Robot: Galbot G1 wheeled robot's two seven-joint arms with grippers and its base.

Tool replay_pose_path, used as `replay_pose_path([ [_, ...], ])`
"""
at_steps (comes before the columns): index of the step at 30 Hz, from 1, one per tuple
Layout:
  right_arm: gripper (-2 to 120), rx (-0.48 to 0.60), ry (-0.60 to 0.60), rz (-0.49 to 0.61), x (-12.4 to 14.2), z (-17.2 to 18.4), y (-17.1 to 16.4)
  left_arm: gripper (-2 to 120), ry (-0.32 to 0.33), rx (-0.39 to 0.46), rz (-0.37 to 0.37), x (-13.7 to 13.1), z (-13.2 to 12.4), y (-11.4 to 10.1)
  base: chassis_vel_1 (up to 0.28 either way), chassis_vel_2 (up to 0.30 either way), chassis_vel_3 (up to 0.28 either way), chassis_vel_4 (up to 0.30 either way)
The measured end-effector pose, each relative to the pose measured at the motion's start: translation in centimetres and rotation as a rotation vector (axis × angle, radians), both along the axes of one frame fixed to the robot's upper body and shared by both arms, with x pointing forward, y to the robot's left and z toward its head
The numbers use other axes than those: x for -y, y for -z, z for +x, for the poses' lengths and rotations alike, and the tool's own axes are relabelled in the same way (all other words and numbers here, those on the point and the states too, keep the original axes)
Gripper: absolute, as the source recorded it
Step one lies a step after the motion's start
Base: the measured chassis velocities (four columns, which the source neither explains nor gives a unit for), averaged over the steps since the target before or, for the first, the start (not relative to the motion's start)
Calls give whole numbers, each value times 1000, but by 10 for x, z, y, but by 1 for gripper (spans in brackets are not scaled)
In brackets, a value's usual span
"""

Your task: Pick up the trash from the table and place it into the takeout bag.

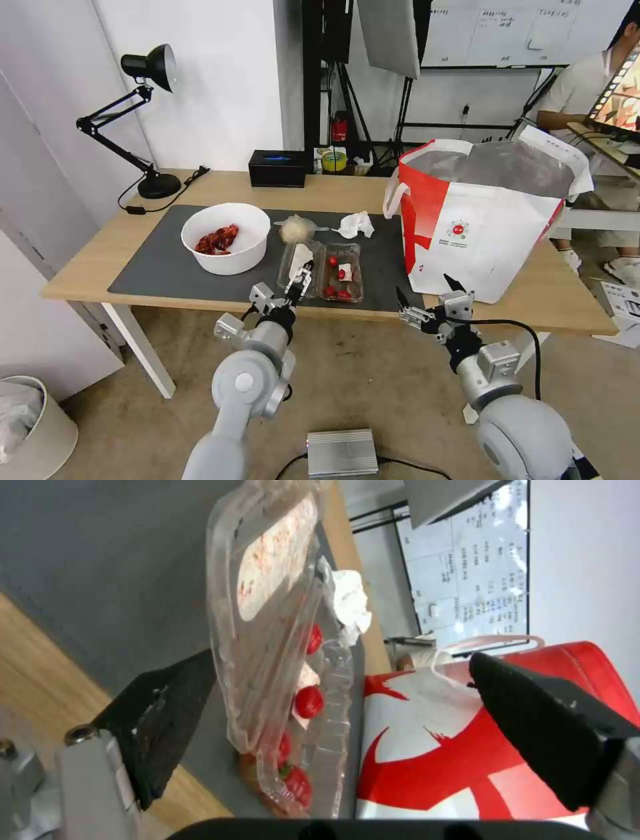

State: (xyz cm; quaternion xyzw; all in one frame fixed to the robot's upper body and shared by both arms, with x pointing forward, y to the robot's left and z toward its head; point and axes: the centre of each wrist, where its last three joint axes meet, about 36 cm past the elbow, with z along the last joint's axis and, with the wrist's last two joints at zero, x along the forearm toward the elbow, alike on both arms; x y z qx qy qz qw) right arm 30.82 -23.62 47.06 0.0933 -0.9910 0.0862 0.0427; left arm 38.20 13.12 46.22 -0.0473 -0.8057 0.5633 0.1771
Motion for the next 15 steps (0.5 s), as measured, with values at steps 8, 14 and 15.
replay_pose_path([
  [8, 100, 3, -1, -1, 0, 0, -1, 100, -2, 33, -3, 1, -2, -1, 0, 0, 0, 0],
  [14, 100, 3, -2, -1, 0, 0, -1, 100, -6, 40, -4, 2, -2, -2, 0, 0, 0, 0],
  [15, 100, 3, -2, -1, 0, 0, -1, 100, -6, 40, -4, 2, -2, -2, 0, 0, 0, 0],
])
